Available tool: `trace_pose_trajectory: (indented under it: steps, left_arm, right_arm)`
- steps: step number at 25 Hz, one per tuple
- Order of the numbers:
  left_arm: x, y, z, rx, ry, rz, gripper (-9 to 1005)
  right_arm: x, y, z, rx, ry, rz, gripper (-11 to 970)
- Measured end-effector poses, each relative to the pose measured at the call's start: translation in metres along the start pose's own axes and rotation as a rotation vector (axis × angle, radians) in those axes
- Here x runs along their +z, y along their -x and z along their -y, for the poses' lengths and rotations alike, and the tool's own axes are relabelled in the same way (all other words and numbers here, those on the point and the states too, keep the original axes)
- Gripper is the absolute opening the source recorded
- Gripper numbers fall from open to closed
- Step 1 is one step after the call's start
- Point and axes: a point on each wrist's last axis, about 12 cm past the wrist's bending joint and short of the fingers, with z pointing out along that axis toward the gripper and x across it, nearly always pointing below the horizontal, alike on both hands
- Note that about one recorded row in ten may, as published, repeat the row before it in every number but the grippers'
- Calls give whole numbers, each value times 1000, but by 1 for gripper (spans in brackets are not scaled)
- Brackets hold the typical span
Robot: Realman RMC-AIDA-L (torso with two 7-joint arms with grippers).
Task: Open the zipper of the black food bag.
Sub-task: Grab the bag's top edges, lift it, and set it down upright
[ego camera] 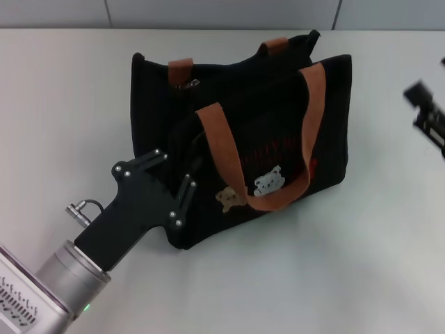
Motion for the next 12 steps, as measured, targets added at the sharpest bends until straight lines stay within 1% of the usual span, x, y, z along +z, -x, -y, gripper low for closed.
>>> trace_pose_trajectory:
  steps: [3,4,5,9,12]
  left_arm:
    - [2,3,-2,77,1,30,230]
    - [3,5,-3,103,1,47,223]
    - [5,6,-5,127,0,66,210]
    - [14,10,-16,176,-15,117,169]
    - [20,11,-19,192,-24,139,147]
  right_arm:
    - [19,-2,4,15,3,12,825]
    - [35,-5,8,39,18,-5,825]
    - [35,-5,8,39,18,-5,825]
    - [69,-14,18,94,32,-88,825]
    - [87,-19,16,105,55,-116,825]
